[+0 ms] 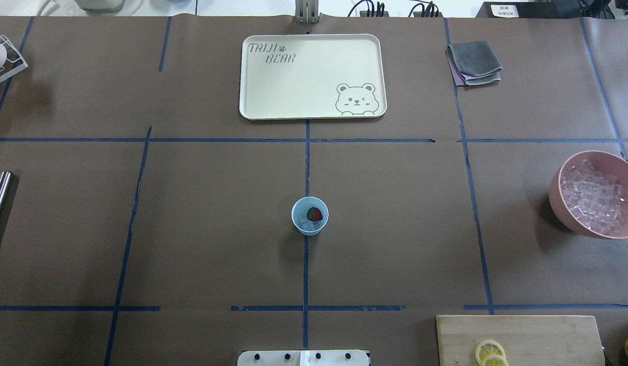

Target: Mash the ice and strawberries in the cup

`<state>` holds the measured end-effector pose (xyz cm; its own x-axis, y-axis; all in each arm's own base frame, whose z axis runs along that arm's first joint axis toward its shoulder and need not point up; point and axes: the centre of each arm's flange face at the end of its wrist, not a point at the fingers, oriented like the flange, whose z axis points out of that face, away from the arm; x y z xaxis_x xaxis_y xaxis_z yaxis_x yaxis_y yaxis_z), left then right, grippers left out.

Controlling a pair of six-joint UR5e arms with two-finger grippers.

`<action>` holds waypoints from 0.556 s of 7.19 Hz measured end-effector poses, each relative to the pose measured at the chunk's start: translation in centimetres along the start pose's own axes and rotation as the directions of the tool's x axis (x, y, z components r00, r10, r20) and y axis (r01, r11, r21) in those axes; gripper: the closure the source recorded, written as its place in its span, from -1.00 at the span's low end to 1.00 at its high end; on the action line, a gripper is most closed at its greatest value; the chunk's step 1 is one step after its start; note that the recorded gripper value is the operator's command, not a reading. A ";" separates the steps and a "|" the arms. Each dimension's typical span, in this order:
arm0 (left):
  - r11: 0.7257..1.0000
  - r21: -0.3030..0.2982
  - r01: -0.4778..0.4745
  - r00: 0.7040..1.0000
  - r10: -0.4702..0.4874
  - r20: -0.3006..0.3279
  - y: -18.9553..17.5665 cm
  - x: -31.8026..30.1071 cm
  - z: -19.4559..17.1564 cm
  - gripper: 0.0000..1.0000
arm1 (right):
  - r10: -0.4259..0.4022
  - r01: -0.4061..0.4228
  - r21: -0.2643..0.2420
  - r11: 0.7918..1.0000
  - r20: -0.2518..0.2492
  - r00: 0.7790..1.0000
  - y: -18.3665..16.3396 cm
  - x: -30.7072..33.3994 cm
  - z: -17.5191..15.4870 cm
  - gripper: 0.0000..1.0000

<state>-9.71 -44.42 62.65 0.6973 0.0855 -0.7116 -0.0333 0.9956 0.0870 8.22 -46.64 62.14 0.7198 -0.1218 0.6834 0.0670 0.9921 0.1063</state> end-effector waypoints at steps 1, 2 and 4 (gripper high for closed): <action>1.000 -0.005 0.001 1.000 -0.001 0.003 0.0 -0.2 0.2 -1.00 | 0.004 -0.004 0.001 1.000 0.000 1.000 0.0 0.0 0.0 -0.99; 1.000 -0.008 0.001 1.000 -0.001 0.007 0.0 -0.3 0.3 -1.00 | 0.006 -0.006 0.001 1.000 0.000 1.000 0.0 -0.1 0.0 -0.99; 1.000 -0.015 0.007 1.000 -0.007 0.008 0.4 -0.5 0.6 -1.00 | 0.008 -0.008 0.000 1.000 0.000 1.000 0.0 -0.1 0.0 -0.99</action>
<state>-9.63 -44.11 63.44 0.7035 0.0787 -0.7063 -0.0395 0.9966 0.0717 8.16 -46.62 62.12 0.7203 -0.1140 0.6842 0.0611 0.9930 0.1011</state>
